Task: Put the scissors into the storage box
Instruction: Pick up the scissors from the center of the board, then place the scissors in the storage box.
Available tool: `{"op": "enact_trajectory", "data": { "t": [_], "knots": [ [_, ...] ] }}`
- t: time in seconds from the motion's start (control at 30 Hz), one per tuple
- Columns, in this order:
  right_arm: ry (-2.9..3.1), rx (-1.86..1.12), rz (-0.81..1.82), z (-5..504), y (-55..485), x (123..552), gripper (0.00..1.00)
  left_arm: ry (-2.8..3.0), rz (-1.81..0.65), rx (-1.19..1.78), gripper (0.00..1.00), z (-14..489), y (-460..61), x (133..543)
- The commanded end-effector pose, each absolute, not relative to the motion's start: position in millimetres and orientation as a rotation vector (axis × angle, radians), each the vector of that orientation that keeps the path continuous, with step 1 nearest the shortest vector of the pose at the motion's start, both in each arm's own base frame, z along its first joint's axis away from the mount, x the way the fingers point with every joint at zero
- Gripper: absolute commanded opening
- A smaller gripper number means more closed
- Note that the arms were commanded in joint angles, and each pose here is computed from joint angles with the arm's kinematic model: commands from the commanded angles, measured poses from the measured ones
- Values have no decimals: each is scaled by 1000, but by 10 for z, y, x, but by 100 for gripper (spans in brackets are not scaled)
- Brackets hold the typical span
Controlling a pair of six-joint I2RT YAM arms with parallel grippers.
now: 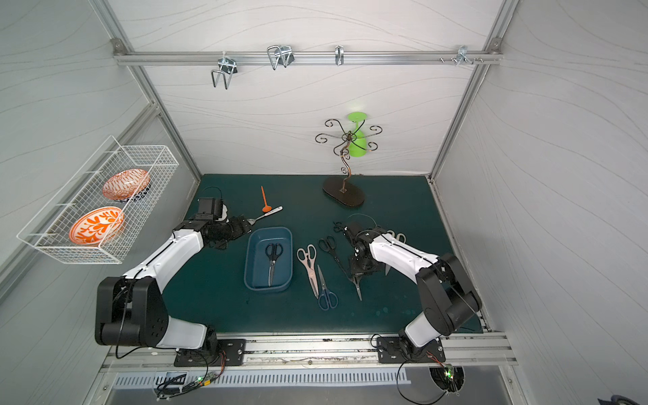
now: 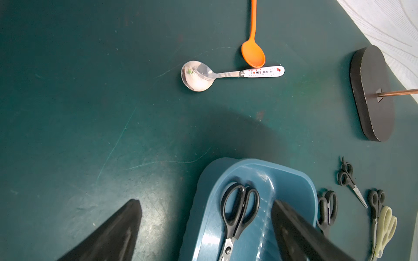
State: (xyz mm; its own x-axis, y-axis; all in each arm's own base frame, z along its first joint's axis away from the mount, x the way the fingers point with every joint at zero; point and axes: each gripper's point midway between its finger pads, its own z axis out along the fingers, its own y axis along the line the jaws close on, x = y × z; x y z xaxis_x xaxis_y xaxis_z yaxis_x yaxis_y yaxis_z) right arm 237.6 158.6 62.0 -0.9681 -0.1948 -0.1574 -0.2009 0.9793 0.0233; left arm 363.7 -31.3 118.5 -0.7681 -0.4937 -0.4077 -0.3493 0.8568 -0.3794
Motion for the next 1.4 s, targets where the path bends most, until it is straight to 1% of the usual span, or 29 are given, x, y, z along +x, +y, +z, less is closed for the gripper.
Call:
{"op": "enact_trajectory", "data": {
  "t": [0.0,0.1,0.33,0.53,0.7,0.83,1.0,1.37],
  "knots": [
    [2922,-313,90,982,1646,2419,0,2507,-378,-616,95,1239,-298,3669],
    [2864,-328,192,1245,1941,2506,0,2503,-380,-619,95,1256,-290,3686],
    [2721,-502,396,1676,3094,2644,0,2453,-397,-726,95,1291,-57,3711],
    [2641,-630,518,1707,4049,2591,0,2404,-374,-838,95,1310,203,3707],
    [2604,-687,547,1519,4536,2530,0,2387,-359,-852,95,1341,264,3711],
    [2606,-674,525,1261,4727,2559,0,2379,-359,-868,95,1348,293,3709],
    [2675,-620,411,957,4709,2646,0,2379,-377,-871,95,1340,271,3713],
    [2703,-517,286,710,4583,2742,0,2380,-412,-880,95,1328,231,3729]
  ]
}}
